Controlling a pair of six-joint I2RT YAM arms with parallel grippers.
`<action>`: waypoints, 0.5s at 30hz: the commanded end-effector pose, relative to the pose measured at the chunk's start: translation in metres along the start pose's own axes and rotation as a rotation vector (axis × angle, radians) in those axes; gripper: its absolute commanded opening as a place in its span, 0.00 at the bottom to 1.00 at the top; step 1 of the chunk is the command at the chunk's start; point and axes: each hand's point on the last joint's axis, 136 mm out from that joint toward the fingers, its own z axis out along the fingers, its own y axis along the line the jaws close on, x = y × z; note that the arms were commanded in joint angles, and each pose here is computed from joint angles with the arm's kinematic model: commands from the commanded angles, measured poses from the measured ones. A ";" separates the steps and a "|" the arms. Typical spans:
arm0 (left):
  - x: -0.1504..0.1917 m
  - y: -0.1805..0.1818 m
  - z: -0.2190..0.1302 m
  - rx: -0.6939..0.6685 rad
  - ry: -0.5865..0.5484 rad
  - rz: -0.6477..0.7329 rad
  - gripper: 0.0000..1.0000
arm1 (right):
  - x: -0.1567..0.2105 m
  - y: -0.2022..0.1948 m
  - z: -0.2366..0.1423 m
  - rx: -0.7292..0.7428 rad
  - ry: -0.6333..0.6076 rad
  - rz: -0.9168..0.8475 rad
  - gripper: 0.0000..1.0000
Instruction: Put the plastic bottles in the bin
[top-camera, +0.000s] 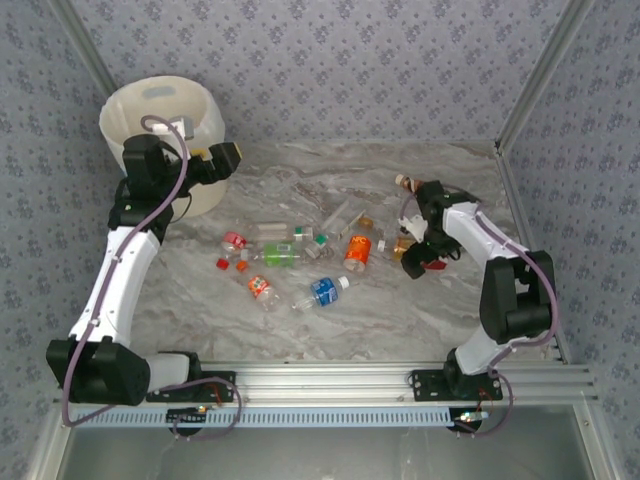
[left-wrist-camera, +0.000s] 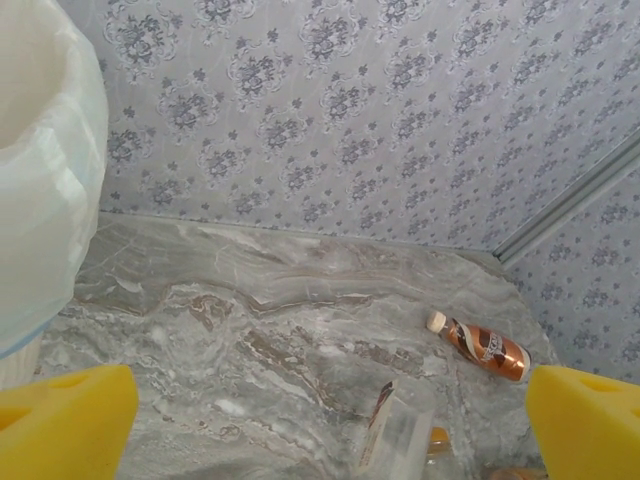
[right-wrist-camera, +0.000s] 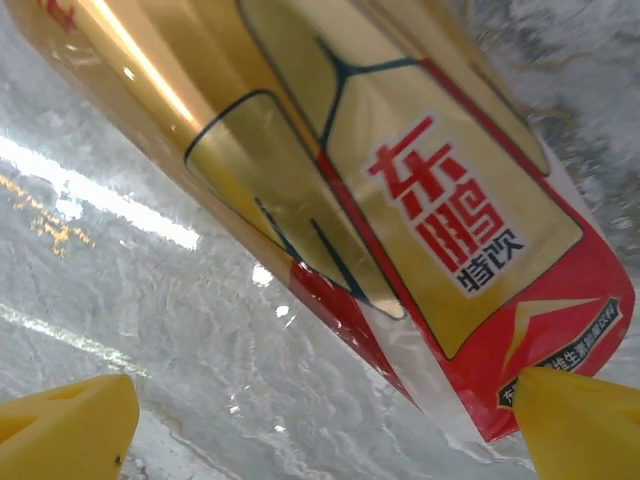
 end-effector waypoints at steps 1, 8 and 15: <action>-0.009 -0.003 -0.001 0.002 -0.031 0.035 0.99 | 0.013 0.021 -0.021 0.018 -0.013 -0.007 1.00; -0.007 0.000 0.008 0.010 -0.023 0.013 1.00 | 0.000 0.035 -0.054 0.160 -0.136 0.267 1.00; -0.002 0.003 0.011 0.004 0.000 0.015 1.00 | 0.011 0.050 -0.051 0.182 -0.071 0.247 1.00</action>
